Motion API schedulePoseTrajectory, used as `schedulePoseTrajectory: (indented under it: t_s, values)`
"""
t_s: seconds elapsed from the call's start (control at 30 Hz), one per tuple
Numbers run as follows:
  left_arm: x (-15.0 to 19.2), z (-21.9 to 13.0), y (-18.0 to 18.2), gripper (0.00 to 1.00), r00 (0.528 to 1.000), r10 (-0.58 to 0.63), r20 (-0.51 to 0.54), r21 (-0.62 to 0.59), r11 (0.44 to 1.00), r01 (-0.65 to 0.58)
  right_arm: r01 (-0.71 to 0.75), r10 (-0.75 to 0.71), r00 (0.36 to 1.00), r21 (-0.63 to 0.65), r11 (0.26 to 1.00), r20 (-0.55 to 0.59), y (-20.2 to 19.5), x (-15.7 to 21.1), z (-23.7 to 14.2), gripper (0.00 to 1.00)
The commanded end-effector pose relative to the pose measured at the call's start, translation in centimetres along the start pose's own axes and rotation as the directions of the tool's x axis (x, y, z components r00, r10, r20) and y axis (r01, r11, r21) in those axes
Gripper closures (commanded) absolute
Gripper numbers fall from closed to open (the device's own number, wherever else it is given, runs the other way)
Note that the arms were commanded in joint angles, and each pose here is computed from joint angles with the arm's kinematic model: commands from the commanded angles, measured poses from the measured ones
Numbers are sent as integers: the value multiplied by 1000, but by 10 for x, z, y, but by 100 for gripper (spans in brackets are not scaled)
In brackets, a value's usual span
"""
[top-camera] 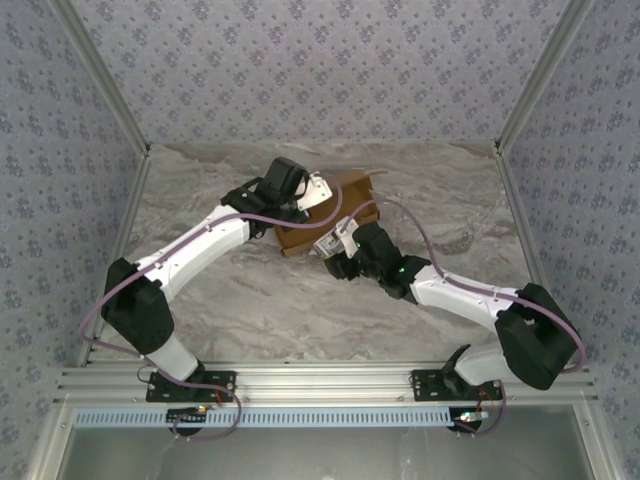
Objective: Fold the paper box
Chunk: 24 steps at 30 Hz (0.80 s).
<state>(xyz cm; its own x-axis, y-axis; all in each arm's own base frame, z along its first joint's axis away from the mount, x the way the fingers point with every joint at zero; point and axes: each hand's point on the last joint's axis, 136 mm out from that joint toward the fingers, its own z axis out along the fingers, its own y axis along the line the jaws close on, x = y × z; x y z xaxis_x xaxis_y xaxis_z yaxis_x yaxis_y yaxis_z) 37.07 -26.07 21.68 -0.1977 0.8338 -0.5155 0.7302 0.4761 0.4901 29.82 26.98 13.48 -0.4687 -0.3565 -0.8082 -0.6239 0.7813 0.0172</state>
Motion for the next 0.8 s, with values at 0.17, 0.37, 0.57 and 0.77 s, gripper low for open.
schedulePoseTrajectory:
  t_s: [0.17, 0.37, 0.57, 0.77]
  values:
    - [-6, -8, -5, 100, 1000, 3, 26, 17, 1000, -3, -182, 162, 979, 182, 966, 122, -42, -51, 21, 55]
    - [-5, -6, -6, 100, 1000, 6, 24, 20, 1000, -6, -230, 206, 971, 238, 944, 122, -54, -56, 43, 55]
    - [-6, -6, -8, 100, 1000, 9, 26, 21, 1000, -9, -254, 220, 965, 294, 921, 143, -64, -61, 58, 55]
    - [-7, -6, -7, 100, 1000, 9, 29, 22, 1000, -9, -285, 243, 956, 314, 906, 167, -68, -63, 72, 55]
